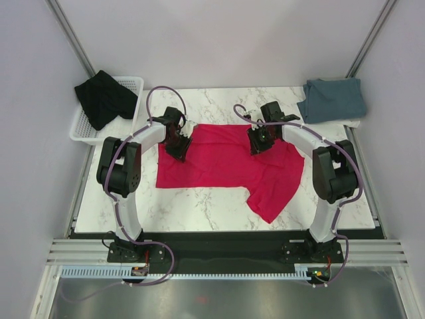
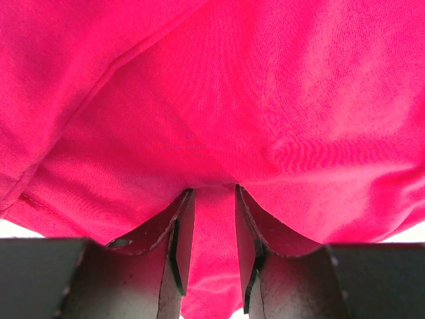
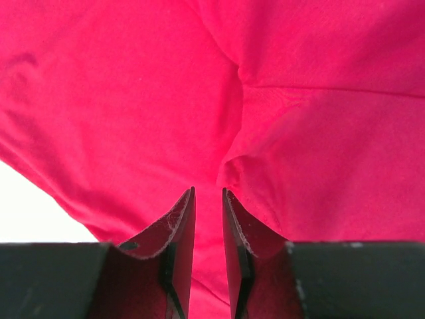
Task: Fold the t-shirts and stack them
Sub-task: Fold the tshirt
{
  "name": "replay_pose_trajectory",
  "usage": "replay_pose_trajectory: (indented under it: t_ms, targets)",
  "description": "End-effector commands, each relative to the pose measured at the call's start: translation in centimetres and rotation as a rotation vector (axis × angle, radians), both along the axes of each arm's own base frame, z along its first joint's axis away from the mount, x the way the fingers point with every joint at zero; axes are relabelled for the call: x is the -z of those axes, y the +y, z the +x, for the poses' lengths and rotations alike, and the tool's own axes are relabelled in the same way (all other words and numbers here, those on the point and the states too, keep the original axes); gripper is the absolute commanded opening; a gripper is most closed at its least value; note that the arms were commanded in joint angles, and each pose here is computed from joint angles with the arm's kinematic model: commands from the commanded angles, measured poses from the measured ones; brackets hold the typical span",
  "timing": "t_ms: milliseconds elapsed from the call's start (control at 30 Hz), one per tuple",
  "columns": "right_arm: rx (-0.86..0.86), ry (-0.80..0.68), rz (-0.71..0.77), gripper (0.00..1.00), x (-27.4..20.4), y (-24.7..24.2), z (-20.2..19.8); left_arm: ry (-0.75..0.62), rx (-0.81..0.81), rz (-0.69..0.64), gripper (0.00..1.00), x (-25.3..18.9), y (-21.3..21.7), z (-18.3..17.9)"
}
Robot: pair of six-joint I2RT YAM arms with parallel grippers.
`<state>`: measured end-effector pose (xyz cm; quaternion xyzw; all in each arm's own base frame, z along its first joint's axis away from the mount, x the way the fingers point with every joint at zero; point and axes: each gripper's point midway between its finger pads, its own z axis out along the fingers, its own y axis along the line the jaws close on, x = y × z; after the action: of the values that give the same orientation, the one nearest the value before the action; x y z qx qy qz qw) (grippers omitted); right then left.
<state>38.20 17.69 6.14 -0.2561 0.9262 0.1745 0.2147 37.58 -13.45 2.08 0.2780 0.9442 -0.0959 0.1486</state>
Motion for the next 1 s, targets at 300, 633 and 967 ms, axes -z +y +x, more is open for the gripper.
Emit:
replay_pose_trajectory:
  t_ms: [300,633,967]
  targets:
    - [-0.011,-0.023,-0.021,0.3,0.3,0.2,1.3,-0.047,-0.017,-0.042,0.38,-1.6,-0.9,1.4]
    - [-0.011,0.01,-0.044,0.3,1.7,-0.2,0.7,-0.041,-0.018,-0.05,0.38,-1.4,-1.1,1.6]
    - [-0.017,0.053,-0.07,0.29,3.3,-0.4,0.5,-0.041,-0.023,-0.044,0.38,-1.4,-0.9,1.6]
